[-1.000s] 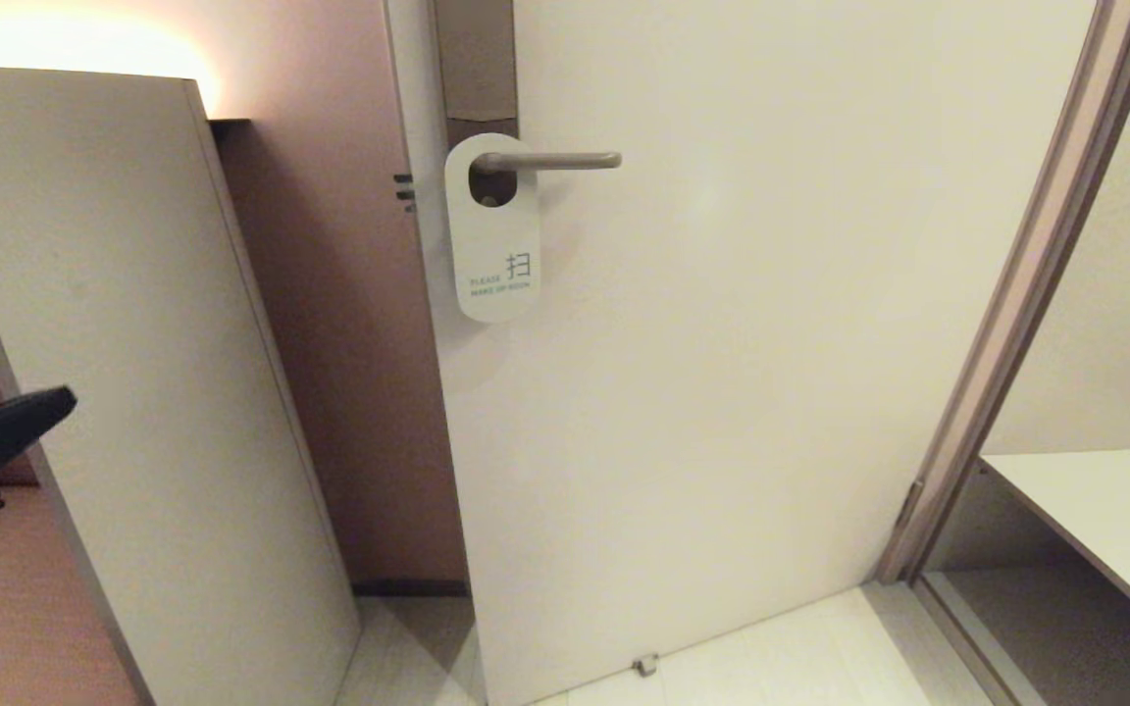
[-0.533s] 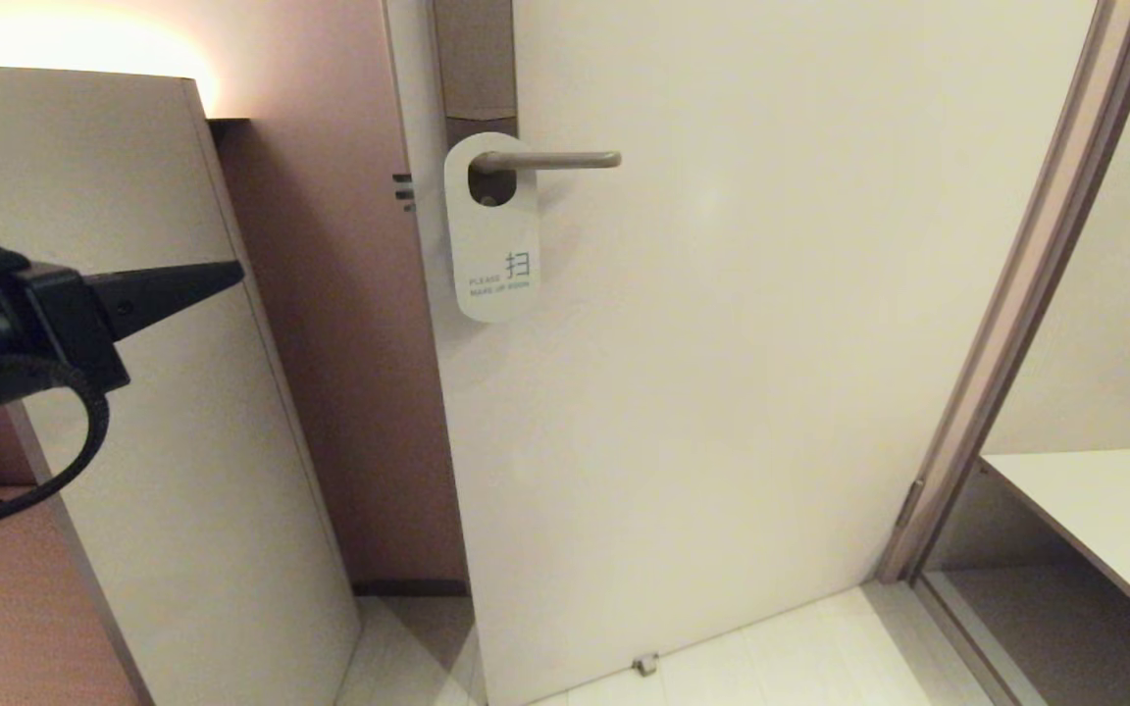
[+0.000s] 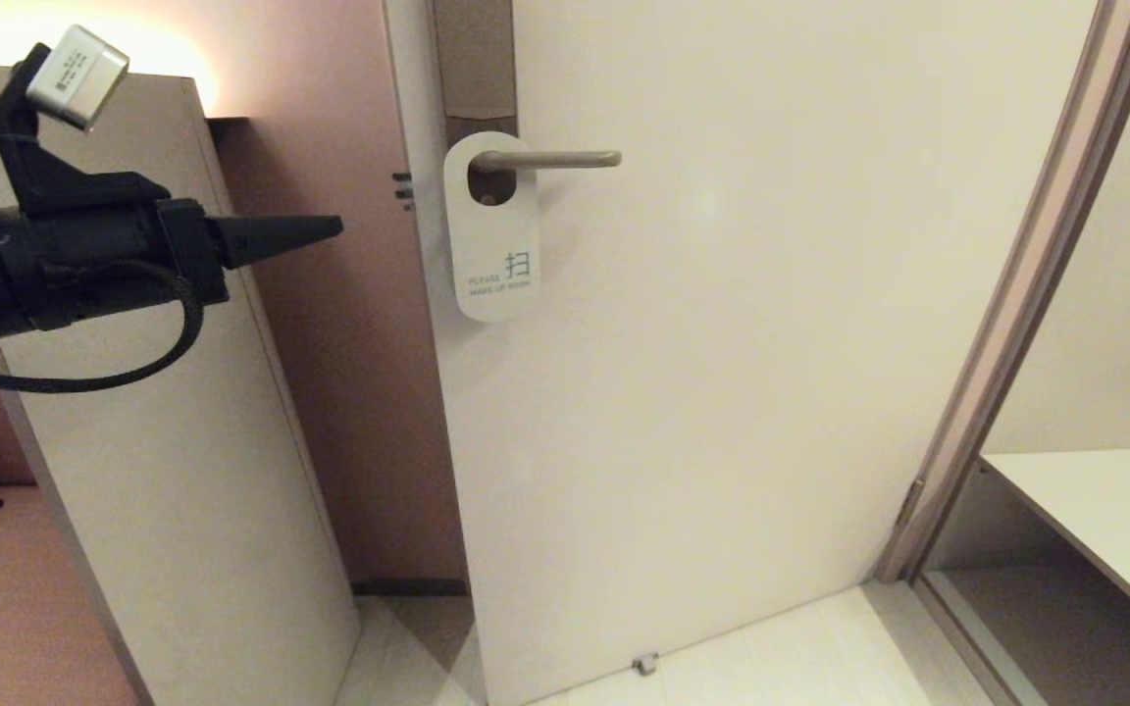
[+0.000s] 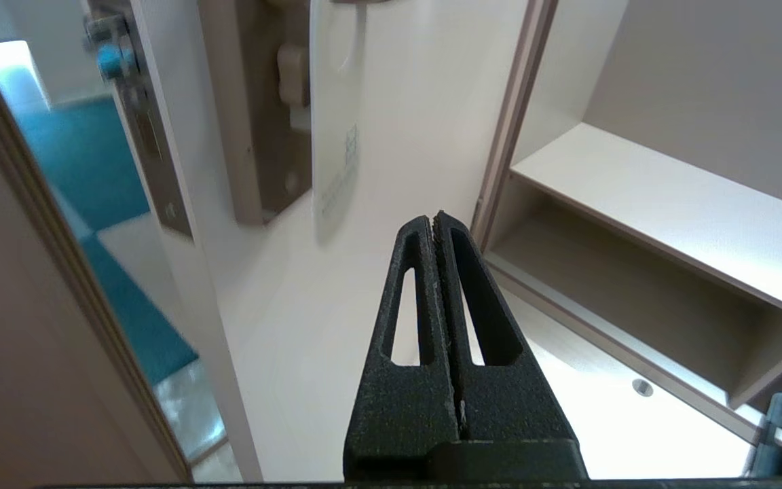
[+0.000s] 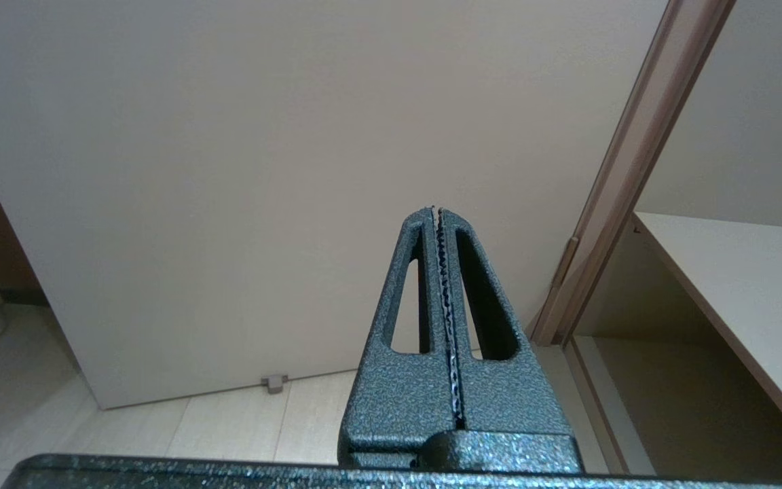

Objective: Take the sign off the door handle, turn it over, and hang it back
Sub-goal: Take down the sign

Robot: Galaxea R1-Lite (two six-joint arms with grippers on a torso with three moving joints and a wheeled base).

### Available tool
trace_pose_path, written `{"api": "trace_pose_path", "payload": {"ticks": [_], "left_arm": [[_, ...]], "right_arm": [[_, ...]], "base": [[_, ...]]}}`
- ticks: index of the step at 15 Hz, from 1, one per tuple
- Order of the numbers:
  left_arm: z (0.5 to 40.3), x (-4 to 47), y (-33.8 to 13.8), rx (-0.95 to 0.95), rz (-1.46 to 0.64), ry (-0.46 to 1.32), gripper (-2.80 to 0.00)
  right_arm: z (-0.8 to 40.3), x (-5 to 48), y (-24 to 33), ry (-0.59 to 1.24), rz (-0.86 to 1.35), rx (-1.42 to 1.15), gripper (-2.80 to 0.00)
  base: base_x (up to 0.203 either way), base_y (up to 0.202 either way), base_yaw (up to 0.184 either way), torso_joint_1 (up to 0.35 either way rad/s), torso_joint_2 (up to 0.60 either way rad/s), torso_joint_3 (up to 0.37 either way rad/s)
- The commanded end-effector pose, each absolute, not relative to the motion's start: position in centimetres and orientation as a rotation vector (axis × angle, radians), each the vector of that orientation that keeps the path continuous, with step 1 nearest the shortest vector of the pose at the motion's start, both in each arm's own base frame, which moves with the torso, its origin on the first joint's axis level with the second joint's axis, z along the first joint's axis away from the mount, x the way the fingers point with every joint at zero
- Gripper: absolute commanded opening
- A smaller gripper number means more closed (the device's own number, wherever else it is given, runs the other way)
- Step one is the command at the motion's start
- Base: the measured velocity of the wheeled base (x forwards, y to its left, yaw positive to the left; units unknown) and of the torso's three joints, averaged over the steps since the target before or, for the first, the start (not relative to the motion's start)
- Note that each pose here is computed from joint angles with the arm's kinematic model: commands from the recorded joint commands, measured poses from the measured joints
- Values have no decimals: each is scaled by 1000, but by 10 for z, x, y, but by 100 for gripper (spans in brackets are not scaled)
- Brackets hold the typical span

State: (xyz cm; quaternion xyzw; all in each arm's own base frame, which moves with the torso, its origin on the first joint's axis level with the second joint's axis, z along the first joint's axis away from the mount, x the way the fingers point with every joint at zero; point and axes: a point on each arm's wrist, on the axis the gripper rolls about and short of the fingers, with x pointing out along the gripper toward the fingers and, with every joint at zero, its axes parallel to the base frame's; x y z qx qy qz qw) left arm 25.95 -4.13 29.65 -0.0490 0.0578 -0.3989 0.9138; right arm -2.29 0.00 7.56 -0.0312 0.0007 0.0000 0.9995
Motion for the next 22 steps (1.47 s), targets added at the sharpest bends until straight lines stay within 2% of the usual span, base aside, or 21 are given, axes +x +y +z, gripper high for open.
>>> {"api": "trace_pose_path", "payload": {"ticks": [1, 9, 17, 18, 22], "left_arm": [[285, 287, -44, -100, -831, 112, -280], [262, 315, -48, -105, -837, 131, -280], [257, 321, -49, -104, -838, 126, -280], [256, 322, -48, -104, -832, 127, 0], [255, 328, -47, -93, -831, 98, 0]], "right_arm": [[76, -23, 0, 1, 2, -63, -280], [76, -23, 0, 1, 2, -63, -280], [76, -23, 0, 3, 2, -63, -280], [76, -23, 0, 2, 0, -63, -280], [76, -23, 0, 1, 2, -63, -280]], "base": [[0, 0, 0, 0, 0, 0], [0, 0, 0, 0, 0, 0], [0, 0, 0, 0, 0, 0], [0, 0, 0, 0, 0, 0], [0, 0, 0, 0, 0, 0]]}}
